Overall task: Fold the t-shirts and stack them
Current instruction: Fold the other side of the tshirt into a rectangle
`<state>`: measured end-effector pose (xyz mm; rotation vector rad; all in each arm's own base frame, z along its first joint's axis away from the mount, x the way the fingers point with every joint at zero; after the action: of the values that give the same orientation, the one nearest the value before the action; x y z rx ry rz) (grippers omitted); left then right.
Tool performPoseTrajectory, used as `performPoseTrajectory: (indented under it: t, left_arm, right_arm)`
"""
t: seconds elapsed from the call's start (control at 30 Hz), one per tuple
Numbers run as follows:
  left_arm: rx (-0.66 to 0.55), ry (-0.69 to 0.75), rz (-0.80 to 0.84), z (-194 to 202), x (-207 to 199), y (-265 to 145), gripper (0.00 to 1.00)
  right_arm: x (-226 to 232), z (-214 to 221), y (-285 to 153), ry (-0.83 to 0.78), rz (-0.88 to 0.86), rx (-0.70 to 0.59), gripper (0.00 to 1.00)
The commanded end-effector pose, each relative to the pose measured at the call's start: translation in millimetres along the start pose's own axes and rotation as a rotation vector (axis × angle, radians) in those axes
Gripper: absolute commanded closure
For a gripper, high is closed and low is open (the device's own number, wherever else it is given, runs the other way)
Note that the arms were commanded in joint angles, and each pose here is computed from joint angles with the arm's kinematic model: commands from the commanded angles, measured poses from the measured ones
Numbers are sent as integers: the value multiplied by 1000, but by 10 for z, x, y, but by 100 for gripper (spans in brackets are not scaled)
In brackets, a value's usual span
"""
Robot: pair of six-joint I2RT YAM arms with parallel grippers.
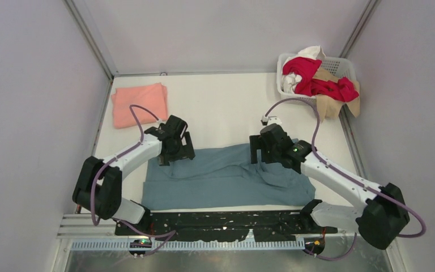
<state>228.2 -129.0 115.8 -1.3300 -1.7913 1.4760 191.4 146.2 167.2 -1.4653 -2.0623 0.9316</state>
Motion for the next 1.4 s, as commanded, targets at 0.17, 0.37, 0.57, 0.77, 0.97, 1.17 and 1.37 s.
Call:
performPoseTrajectory:
  t: [0.17, 0.37, 0.57, 0.77, 0.97, 1.17, 1.37]
  left_arm:
    - [44, -66, -12, -39, 87, 326, 0]
    - [13, -117, -167, -36, 439, 281, 0]
    - [-42, -202, -287, 66, 815, 106, 0]
    - [-132, -237, -401, 83, 1081, -216, 0]
    - [-187, -285, -380, 80, 1142, -425, 0]
    - [-164, -241, 2, -60, 633, -477, 0]
    - [-27, -129, 265, -142, 94, -357, 0]
  right_arm:
    - [135, 111, 609, -99, -144, 121, 5]
    - [288, 424, 682, -142, -297, 242, 4]
    - [612, 643, 267, -352, -465, 229, 4]
    - [751, 913, -336, -318, -549, 281, 4]
    - [638, 1124, -593, -309, -611, 307, 5]
    - [533, 512, -425, -298, -319, 39, 5]
    - [827, 385, 13, -435, -332, 117, 4]
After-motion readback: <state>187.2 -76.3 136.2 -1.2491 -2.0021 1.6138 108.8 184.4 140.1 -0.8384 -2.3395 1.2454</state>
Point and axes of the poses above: each gripper's point midway between its finger pads, its own y axis out along the fingers, its own x axis along the line the jaws close on, z = x × y, the point moved 6 cm from there along -y, back along the fingers, and after that the axes turned 13 degrees about -y, right-handed, at the moved point
